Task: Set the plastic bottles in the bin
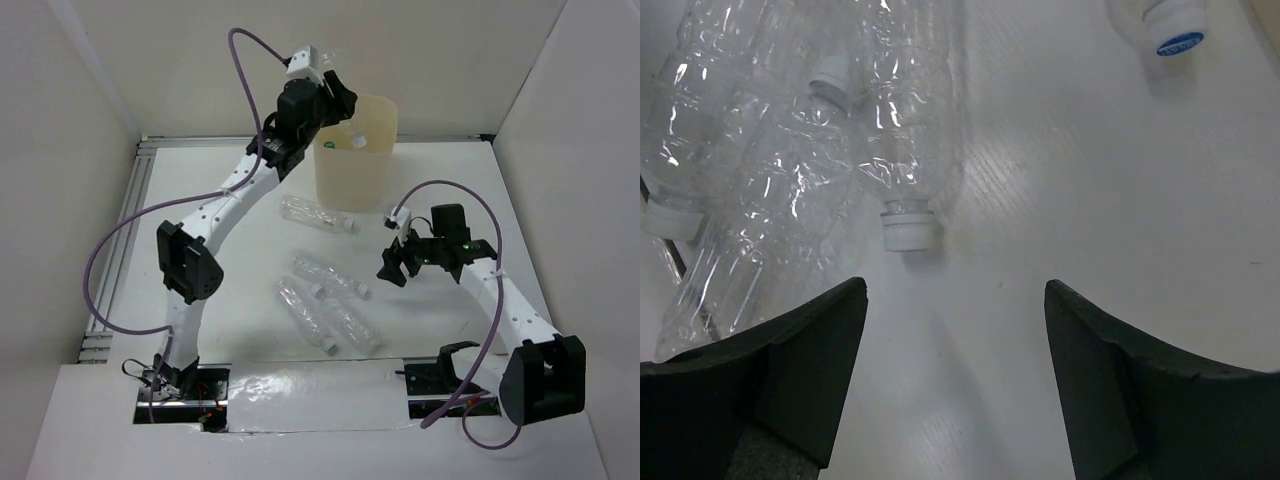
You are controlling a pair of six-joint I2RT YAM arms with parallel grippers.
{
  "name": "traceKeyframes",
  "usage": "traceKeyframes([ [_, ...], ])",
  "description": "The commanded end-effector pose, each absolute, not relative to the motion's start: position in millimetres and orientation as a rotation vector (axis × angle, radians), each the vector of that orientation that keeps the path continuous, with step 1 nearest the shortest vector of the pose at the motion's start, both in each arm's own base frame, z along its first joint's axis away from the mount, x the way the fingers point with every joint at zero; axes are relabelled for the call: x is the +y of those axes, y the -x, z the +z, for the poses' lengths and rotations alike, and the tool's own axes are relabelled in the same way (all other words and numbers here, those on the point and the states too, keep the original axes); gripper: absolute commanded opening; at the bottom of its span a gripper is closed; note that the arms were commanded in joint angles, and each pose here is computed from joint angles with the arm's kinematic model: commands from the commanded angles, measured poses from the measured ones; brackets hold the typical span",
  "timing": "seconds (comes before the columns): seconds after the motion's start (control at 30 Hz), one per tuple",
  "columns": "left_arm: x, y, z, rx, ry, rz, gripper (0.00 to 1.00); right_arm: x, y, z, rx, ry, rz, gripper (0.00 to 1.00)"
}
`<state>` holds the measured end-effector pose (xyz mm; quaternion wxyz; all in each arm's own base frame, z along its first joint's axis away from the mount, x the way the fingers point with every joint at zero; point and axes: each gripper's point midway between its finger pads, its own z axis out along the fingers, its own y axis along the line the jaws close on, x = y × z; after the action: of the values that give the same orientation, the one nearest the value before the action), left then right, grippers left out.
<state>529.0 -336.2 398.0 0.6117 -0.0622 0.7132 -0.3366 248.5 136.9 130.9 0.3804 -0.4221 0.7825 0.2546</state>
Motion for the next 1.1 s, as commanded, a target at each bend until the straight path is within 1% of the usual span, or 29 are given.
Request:
traceKeyframes([
  [0.0, -312.5, -557.3, 423.9, 1.485, 0.271, -0.598, 0.22, 151.9, -255.8, 131.9, 1.939, 1.109, 0.649, 0.79],
  [0.07, -313.3, -560.5, 418.4, 1.474, 0.272, -0.507, 0.36, 164.1, -254.8, 127.2, 1.943, 1.123, 0.687, 0.86],
  [0.17, -321.4, -568.6, 398.7, 1.508, 0.236, -0.450, 0.79, 179.9, -258.6, 119.5, 1.974, 1.098, 0.726, 0.87],
  [0.23, -320.8, -568.3, 402.7, 1.509, 0.229, -0.443, 0.81, 195.2, -268.0, 122.1, 1.950, 1.088, 0.720, 0.87],
  [0.27, -319.7, -564.3, 409.2, 1.504, 0.224, -0.453, 0.89, 199.2, -270.5, 119.2, 1.956, 1.081, 0.719, 0.87],
  [0.3, -318.9, -563.2, 401.5, 1.515, 0.221, -0.447, 0.89, 206.2, -270.4, 108.1, 1.986, 1.090, 0.721, 0.87],
  [0.33, -315.6, -559.2, 404.9, 1.508, 0.213, -0.441, 1.00, 213.2, -275.4, 110.4, 1.968, 1.094, 0.719, 0.87],
  [0.37, -314.1, -554.6, 408.6, 1.503, 0.208, -0.452, 1.00, 218.5, -278.3, 109.3, 1.963, 1.106, 0.711, 0.88],
  [0.4, -305.4, -542.9, 428.9, 1.474, 0.209, -0.459, 1.00, 220.8, -279.0, 96.5, 2.002, 1.108, 0.700, 0.89],
  [0.43, -302.7, -539.1, 418.9, 1.500, 0.202, -0.446, 1.00, 231.1, -279.3, 98.6, 1.979, 1.135, 0.710, 0.91],
  [0.47, -296.8, -533.4, 423.0, 1.498, 0.209, -0.440, 1.00, 236.0, -284.9, 99.9, 1.970, 1.140, 0.693, 0.92],
  [0.5, -285.2, -517.2, 447.5, 1.464, 0.219, -0.457, 1.00, 238.3, -289.7, 90.1, 2.013, 1.118, 0.675, 0.92],
  [0.53, -280.7, -511.5, 431.1, 1.503, 0.200, -0.428, 1.00, 246.9, -296.6, 94.2, 1.992, 1.117, 0.664, 0.94],
  [0.6, -268.2, -490.8, 437.7, 1.498, 0.198, -0.401, 1.00, 249.8, -308.7, 87.4, 2.032, 1.078, 0.627, 0.96],
  [0.63, -257.9, -467.7, 437.8, 1.514, 0.180, -0.386, 1.00, 254.6, -310.6, 72.8, 2.068, 1.095, 0.626, 0.96],
  [0.7, -245.3, -442.8, 430.5, 1.548, 0.167, -0.368, 1.00, 265.6, -321.9, 70.4, 2.076, 1.096, 0.599, 0.96],
  [0.73, -241.6, -428.8, 389.7, 1.649, 0.136, -0.321, 1.00, 270.5, -318.9, 55.7, 2.105, 1.135, 0.589, 0.95],
  [0.77, -221.3, -405.6, 399.8, 1.641, 0.165, -0.328, 1.00, 273.3, -319.2, 51.1, 2.113, 1.144, 0.578, 0.93],
  [0.83, -212.2, -374.8, 372.0, 1.714, 0.187, -0.346, 1.00, 277.4, -319.4, 44.6, 2.124, 1.157, 0.571, 0.85],
  [0.87, -203.8, -356.6, 316.6, 1.836, 0.227, -0.322, 1.00, 285.8, -310.7, 39.4, 2.113, 1.207, 0.588, 0.81],
  [0.9, -188.0, -335.8, 316.8, 1.832, 0.277, -0.359, 1.00, 288.5, -308.3, 39.3, 2.101, 1.228, 0.587, 0.78],
  [0.93, -189.2, -314.6, 270.9, 1.921, 0.328, -0.382, 1.00, 291.4, -303.2, 38.1, 2.095, 1.257, 0.588, 0.73],
  [0.97, -181.5, -297.6, 247.0, 1.982, 0.355, -0.369, 1.00, 291.8, -299.9, 37.5, 2.100, 1.265, 0.605, 0.60],
  [1.0, -176.1, -280.3, 241.1, 1.991, 0.393, -0.417, 1.00, 293.7, -300.1, 40.5, 2.088, 1.280, 0.613, 0.52],
  [1.03, -180.0, -266.0, 224.5, 2.025, 0.473, -0.469, 1.00, 296.3, -298.3, 43.6, 2.066, 1.314, 0.632, 0.40],
  [1.07, -175.4, -251.3, 192.3, 2.091, 0.499, -0.451, 1.00, 299.5, -297.6, 54.0, 2.040, 1.326, 0.652, 0.33],
])
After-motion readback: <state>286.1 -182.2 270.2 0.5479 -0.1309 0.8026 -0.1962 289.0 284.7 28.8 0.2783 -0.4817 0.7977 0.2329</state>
